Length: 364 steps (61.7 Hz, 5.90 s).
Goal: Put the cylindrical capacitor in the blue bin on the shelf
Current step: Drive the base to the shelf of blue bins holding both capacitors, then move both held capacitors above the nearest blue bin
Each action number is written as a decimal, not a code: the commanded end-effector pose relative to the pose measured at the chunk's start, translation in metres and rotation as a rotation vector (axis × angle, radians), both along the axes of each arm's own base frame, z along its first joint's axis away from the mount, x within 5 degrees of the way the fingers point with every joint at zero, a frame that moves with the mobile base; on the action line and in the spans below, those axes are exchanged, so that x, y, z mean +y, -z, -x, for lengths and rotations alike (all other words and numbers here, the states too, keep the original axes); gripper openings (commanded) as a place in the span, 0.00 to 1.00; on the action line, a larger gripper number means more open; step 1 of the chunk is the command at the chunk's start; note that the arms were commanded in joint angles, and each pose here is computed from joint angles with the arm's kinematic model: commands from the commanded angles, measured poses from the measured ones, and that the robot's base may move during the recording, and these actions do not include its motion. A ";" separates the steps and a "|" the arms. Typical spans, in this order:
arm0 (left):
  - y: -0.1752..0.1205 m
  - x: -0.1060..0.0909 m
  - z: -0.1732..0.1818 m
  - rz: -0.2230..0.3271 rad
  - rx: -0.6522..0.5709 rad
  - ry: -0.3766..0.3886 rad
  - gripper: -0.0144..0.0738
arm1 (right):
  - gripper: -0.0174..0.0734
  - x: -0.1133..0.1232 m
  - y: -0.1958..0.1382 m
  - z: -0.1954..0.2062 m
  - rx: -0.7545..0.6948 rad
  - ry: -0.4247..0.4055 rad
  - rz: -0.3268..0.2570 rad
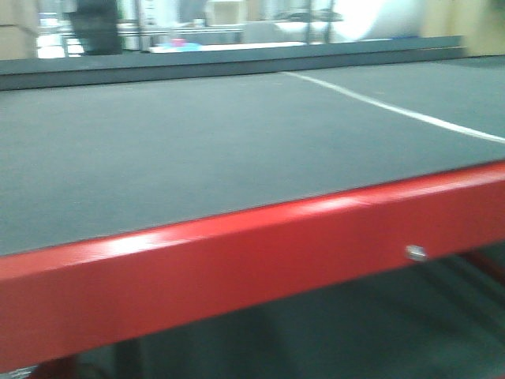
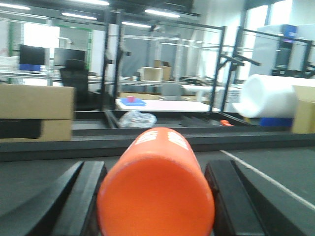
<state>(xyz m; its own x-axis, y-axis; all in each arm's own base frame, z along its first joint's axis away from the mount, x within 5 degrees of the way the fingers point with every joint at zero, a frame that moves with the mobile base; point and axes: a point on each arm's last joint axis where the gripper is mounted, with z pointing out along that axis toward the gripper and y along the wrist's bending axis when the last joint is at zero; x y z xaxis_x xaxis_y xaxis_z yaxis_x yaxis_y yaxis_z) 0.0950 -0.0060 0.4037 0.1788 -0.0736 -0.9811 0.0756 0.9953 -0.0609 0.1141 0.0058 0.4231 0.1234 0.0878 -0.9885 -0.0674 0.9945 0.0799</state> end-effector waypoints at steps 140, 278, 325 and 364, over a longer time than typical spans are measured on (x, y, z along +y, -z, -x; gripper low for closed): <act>-0.002 0.000 0.001 0.002 -0.022 -0.001 0.04 | 0.01 -0.001 -0.003 0.002 -0.029 0.006 0.007; -0.002 0.000 0.001 0.002 -0.022 -0.001 0.04 | 0.01 -0.001 -0.003 0.002 -0.029 0.006 0.007; -0.002 0.000 0.001 0.002 -0.022 -0.001 0.04 | 0.01 -0.001 -0.003 0.002 -0.029 0.006 0.007; -0.002 0.000 0.001 0.002 -0.022 -0.001 0.04 | 0.01 -0.001 -0.003 0.002 -0.029 0.006 0.007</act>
<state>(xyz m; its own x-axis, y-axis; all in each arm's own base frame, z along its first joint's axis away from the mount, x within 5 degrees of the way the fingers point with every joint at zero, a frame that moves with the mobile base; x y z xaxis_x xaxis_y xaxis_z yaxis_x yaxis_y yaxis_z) 0.0950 -0.0060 0.4039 0.1809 -0.0738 -0.9807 0.0753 0.9953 -0.0610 0.1141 0.0058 0.4230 0.1215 0.0876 -0.9887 -0.0676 0.9945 0.0798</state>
